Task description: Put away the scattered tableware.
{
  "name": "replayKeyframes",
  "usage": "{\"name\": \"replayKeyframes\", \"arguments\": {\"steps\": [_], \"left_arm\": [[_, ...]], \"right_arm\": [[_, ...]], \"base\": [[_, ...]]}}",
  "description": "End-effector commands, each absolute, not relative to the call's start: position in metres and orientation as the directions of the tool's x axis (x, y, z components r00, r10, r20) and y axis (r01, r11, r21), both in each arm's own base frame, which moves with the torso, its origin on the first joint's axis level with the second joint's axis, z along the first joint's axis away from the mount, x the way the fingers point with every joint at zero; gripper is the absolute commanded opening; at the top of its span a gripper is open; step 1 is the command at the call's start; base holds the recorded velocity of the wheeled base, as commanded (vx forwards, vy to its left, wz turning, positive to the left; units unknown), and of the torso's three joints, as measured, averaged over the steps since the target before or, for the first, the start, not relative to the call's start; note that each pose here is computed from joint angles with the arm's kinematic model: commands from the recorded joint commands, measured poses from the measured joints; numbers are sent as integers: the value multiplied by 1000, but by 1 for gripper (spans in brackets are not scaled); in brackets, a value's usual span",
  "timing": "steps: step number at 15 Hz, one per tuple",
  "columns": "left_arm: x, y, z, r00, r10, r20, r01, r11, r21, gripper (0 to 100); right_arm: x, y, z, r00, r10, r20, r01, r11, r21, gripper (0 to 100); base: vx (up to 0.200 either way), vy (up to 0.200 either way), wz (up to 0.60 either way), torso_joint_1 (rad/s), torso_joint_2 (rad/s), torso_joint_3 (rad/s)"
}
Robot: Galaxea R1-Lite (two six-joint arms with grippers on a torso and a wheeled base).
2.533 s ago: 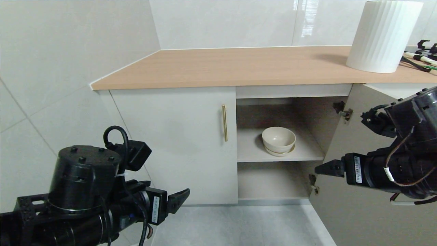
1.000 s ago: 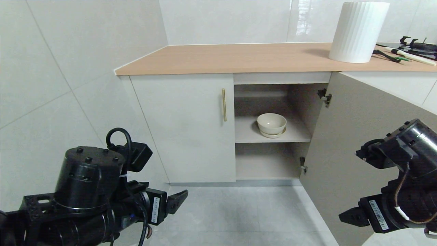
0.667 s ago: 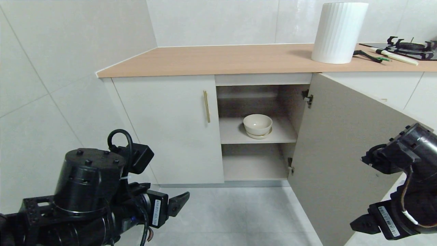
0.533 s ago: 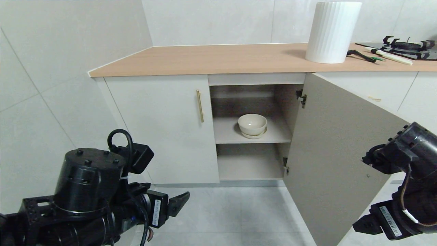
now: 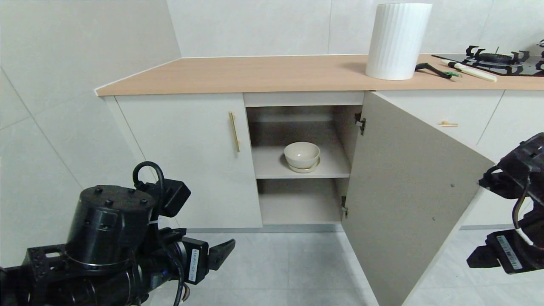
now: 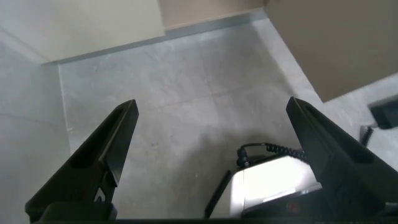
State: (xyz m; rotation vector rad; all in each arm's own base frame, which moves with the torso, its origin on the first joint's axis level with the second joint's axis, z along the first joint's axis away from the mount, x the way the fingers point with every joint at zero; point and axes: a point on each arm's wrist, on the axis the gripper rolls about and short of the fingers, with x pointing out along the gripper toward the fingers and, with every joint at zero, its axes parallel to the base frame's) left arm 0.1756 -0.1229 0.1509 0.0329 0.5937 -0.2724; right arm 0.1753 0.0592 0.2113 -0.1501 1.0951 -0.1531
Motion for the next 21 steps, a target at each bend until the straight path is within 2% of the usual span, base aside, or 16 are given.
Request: {"name": "replayKeyframes", "arguments": {"steps": [1,6,12,13,16,21], "left_arm": [[176,-123,151,794,-244,-557,262,964,-48,100],[176,-123,151,794,-243,-558,262,964,-47,100],[176,-123,150,792,-242,-560,262,964,-46,100],[176,-123,150,793,-243,-559,262,964,-47,100],[176,-123,150,793,-243,-559,262,964,-47,100],[176,-123,150,794,-243,-558,262,964,-47,100]], "right_arm": [[180,34,221,454,-254,-854,163,966,-200,100],[205,0,223,431,-339,-837,328,922,-204,100],[242,-9,215,524,-353,-775,426,897,-120,100],[256,-9,211,561,-353,-749,465,883,-68,100],[264,-8,205,578,-346,-739,470,882,-44,100],[266,22,188,625,-278,-729,373,927,-34,100]], "base": [[0,0,0,0,0,0],[0,0,0,0,0,0],[0,0,0,0,0,0],[0,0,0,0,0,0],[0,0,0,0,0,0],[0,0,0,0,0,0]]}}
